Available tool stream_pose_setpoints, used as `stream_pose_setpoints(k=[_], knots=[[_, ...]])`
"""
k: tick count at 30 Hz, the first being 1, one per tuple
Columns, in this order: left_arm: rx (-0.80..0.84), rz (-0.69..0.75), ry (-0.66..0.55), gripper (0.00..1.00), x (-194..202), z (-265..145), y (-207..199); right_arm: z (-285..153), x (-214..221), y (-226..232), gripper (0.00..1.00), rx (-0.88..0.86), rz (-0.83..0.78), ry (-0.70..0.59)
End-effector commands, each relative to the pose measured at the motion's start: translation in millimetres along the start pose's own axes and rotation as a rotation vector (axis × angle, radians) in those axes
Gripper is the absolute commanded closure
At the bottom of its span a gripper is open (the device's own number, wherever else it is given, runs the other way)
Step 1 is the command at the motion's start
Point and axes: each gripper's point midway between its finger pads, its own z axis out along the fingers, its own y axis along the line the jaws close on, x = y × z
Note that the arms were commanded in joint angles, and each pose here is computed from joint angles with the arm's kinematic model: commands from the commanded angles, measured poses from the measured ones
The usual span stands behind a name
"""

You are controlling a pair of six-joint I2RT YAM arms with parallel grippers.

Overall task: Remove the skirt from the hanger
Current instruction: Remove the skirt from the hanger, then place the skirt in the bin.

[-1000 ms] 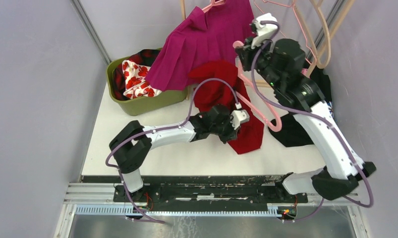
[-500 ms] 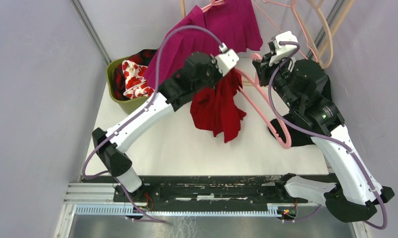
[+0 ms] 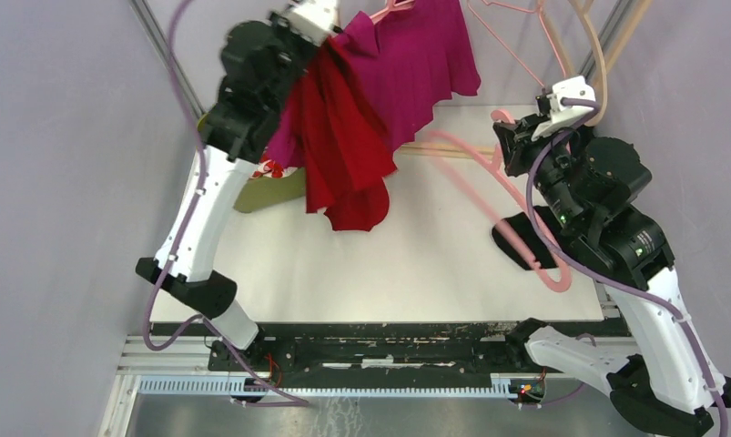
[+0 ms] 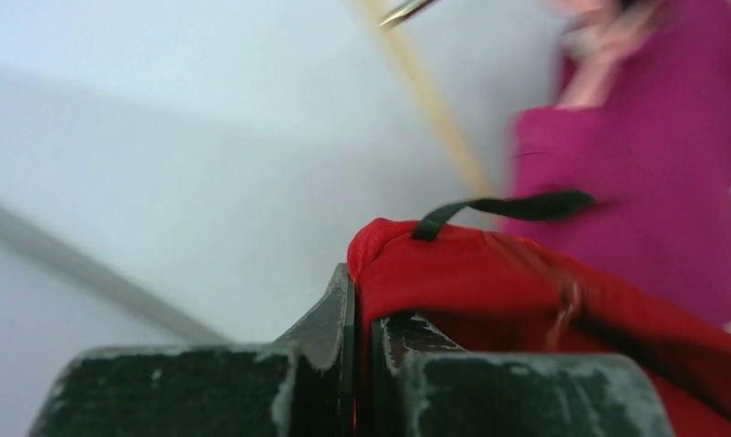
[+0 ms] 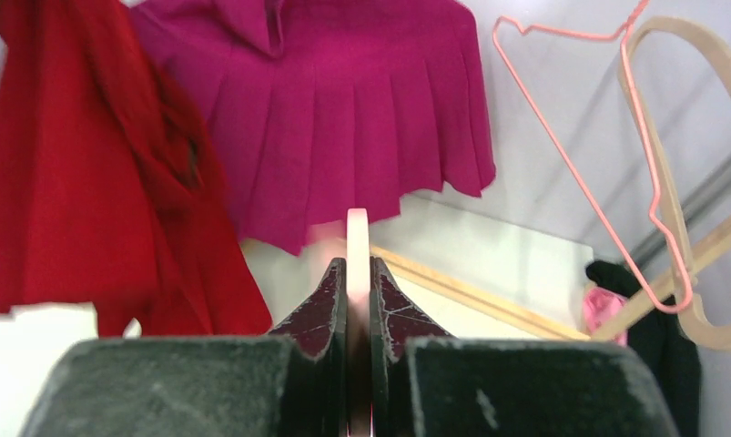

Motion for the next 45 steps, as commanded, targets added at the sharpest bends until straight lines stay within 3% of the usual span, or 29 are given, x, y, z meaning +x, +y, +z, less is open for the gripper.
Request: stream_pose_setpoints(k=[1, 5, 10, 16, 25, 33, 37, 43, 45], knots=[[-0.311, -0.200, -0.188, 0.97, -30.0, -35.7, 143.2, 8.5, 25.5, -5.3, 0.99, 0.039, -0.050, 0.088], [-0.345, -0.329, -0.248, 0.97, -14.7, -38.7, 186.5, 12.8, 22.1, -7.1, 0.99, 0.050, -0.064, 0.077], [-0.398, -0.422, -0.412, 0.97, -28.9, -36.9, 238.9, 21.2, 17.9, -8.2, 0.99, 0.065, -0.080, 0.062], [-0.398, -0.483, -0.559, 0.97, -25.7, -15.5, 268.8, 41.0, 13.2, -8.3, 0.99, 0.090, -0.105, 0.034], [-0.309, -0.486, -0.353, 0.97, 69.4, 44.7, 233.0, 71.1, 37.1, -0.4, 0.99, 0.078, -0.149, 0.090], [-0.366, -0.379, -0.115, 0.97, 149.9, 59.9, 221.0, 81.9, 57.0, -2.0, 0.99, 0.086, -0.166, 0.133], [-0.420, -0.334, -0.166, 0.97, 125.2, 51.5, 242.2, 88.3, 62.6, -1.8, 0.99, 0.088, -0.167, 0.144], [-0.451, -0.362, -0.503, 0.97, 47.1, 38.6, 268.5, 98.7, 65.5, -1.2, 0.99, 0.089, -0.158, 0.143], [-0.439, -0.370, -0.594, 0.97, 37.8, 43.0, 269.6, 102.1, 68.7, -2.2, 0.99, 0.093, -0.155, 0.147]])
